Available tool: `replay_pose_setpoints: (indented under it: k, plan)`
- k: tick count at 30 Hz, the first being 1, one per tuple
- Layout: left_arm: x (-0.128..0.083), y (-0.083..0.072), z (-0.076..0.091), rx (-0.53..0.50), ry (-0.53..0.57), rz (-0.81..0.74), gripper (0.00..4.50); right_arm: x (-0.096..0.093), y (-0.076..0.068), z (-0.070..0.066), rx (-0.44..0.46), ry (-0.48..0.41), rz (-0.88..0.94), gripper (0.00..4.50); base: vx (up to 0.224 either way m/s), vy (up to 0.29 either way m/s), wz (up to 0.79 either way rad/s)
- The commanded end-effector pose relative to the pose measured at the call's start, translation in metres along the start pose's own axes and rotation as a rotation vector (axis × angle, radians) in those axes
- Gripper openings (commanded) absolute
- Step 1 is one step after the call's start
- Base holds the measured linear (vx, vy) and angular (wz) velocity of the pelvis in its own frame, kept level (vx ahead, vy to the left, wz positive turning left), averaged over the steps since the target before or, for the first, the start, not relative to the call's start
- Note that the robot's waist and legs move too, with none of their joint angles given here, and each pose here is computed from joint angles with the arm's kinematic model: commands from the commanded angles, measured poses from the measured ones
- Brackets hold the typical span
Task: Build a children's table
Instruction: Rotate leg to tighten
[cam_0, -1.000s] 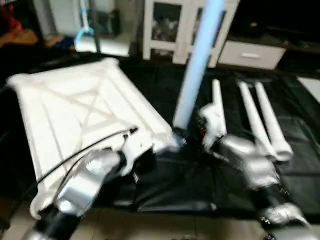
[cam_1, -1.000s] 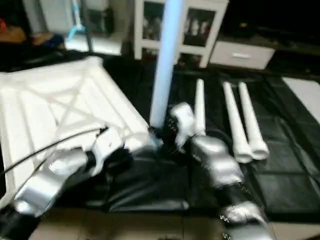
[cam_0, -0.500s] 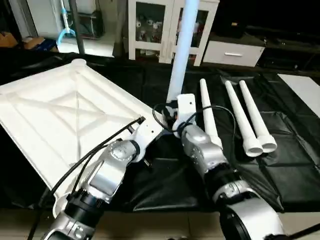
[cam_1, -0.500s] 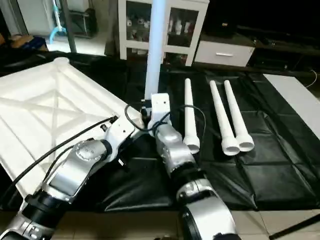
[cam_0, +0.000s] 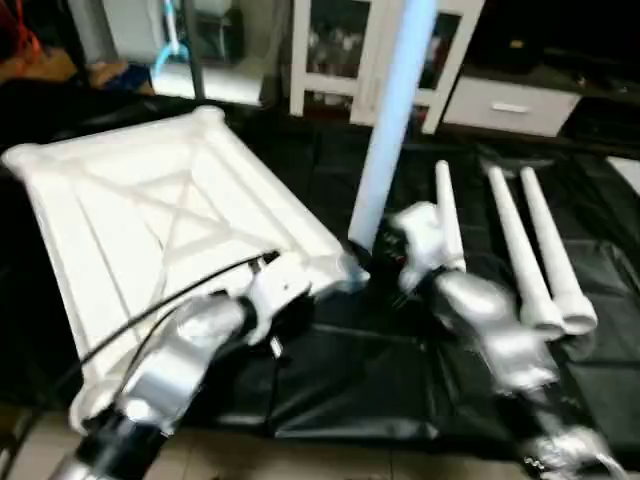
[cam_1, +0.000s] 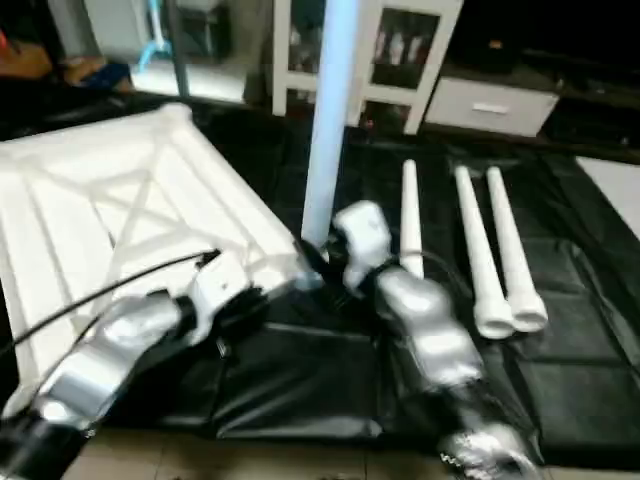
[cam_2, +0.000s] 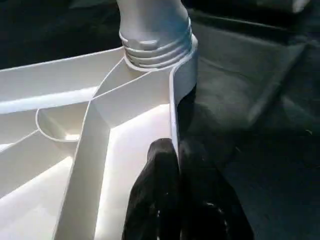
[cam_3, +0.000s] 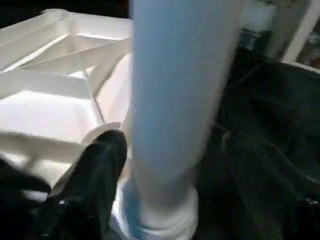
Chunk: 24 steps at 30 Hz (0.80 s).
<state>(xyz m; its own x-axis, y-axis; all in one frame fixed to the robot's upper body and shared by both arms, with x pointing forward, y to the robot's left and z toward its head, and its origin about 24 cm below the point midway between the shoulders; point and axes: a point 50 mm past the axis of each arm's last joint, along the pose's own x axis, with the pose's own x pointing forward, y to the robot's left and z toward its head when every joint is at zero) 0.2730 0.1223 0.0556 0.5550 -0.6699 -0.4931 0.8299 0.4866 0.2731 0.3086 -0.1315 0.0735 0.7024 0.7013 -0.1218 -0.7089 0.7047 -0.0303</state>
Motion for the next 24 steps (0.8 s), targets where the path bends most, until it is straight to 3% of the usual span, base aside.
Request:
replay_pose_setpoints:
  k: [1,4,8,19,20,24]
  plan:
    - [0.000,-0.014,-0.005,-0.016,-0.013,-0.099,0.00,-0.014,-0.003,0.005,-0.004,0.009,0.076,3.76,0.000,0.000,0.00]
    - [-0.004,-0.018,-0.006,-0.032,-0.037,-0.143,0.00,-0.030,-0.009,0.002,-0.021,0.064,0.132,3.92,0.000,0.000,0.00]
    - [-0.007,-0.024,-0.002,-0.047,-0.083,-0.201,0.00,-0.039,-0.013,-0.001,0.012,0.100,0.202,3.92,0.000,0.000,0.00]
    - [-0.008,-0.029,0.002,-0.050,-0.111,-0.261,0.00,-0.027,-0.010,-0.001,0.001,0.118,0.339,3.92,0.000,0.000,0.00]
    - [-0.008,-0.029,0.002,-0.049,-0.111,-0.259,0.00,-0.026,-0.011,-0.001,0.006,0.120,0.343,3.66,0.000,0.000,0.00]
    - [-0.008,-0.029,0.002,-0.050,-0.110,-0.254,0.00,-0.026,-0.012,-0.001,0.030,0.127,0.360,3.41,0.000,0.000,0.00]
